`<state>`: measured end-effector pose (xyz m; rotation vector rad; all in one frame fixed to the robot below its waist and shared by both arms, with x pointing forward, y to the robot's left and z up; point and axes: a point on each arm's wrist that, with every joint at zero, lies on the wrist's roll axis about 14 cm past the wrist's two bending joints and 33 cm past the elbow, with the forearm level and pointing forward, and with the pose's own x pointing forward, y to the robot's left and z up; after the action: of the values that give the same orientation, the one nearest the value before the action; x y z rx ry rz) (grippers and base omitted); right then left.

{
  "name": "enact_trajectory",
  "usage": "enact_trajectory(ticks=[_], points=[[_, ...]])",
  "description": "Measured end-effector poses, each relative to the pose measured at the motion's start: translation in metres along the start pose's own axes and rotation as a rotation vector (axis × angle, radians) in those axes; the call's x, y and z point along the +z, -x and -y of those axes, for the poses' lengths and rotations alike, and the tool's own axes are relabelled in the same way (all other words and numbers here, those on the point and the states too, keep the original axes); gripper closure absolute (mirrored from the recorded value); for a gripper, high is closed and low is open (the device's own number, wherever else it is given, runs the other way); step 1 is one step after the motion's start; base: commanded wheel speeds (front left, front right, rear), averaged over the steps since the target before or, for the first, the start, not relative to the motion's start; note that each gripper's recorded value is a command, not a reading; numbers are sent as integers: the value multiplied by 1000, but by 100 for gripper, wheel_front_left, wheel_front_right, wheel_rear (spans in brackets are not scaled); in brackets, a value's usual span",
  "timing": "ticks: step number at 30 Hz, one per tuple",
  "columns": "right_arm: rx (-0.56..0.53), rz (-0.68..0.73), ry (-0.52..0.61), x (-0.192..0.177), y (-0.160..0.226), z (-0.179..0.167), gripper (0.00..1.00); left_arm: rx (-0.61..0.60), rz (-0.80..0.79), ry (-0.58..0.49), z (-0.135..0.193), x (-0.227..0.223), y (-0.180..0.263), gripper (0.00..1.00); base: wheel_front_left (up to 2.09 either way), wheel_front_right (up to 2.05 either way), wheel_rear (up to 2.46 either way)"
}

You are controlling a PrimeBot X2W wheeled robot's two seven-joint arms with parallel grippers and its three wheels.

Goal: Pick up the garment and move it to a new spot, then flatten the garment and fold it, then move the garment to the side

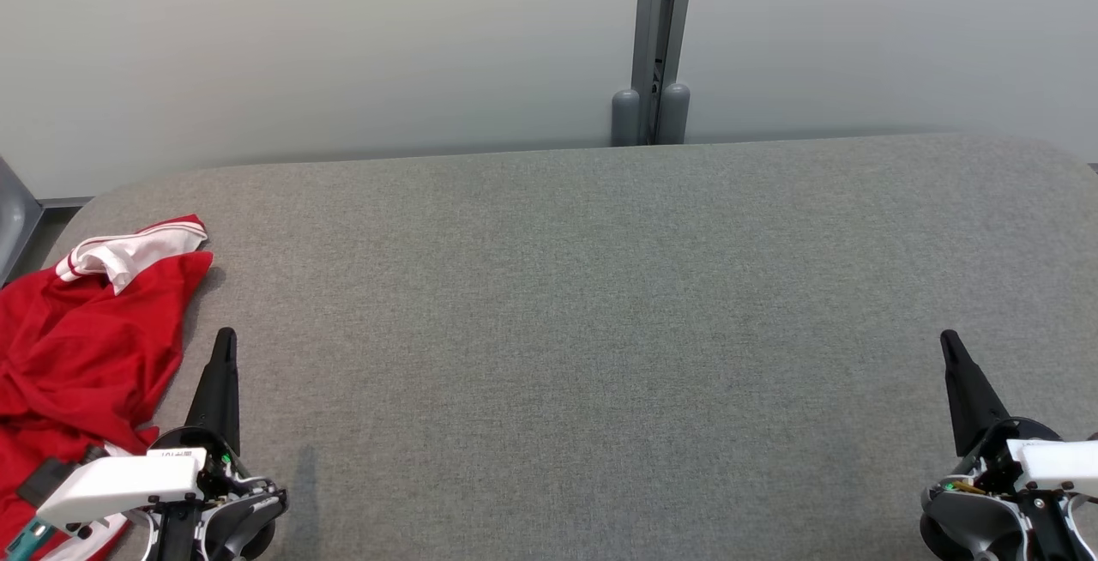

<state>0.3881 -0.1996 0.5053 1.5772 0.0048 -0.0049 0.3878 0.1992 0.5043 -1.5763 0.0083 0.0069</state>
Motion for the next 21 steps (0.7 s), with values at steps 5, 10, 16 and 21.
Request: enact_trajectory(ticks=[5, 10, 16, 21], points=[[0, 0, 0, 0, 0, 0, 100, 0, 0, 0, 0, 0, 0, 100, 0, 0, 0], [0, 0, 0, 0, 0, 0, 100, 0, 0, 0, 0, 0, 0, 100, 0, 0, 0], [0, 0, 0, 0, 0, 0, 100, 0, 0, 0, 0, 0, 0, 100, 0, 0, 0], [0, 0, 0, 0, 0, 0, 100, 0, 0, 0, 0, 0, 0, 100, 0, 0, 0]])
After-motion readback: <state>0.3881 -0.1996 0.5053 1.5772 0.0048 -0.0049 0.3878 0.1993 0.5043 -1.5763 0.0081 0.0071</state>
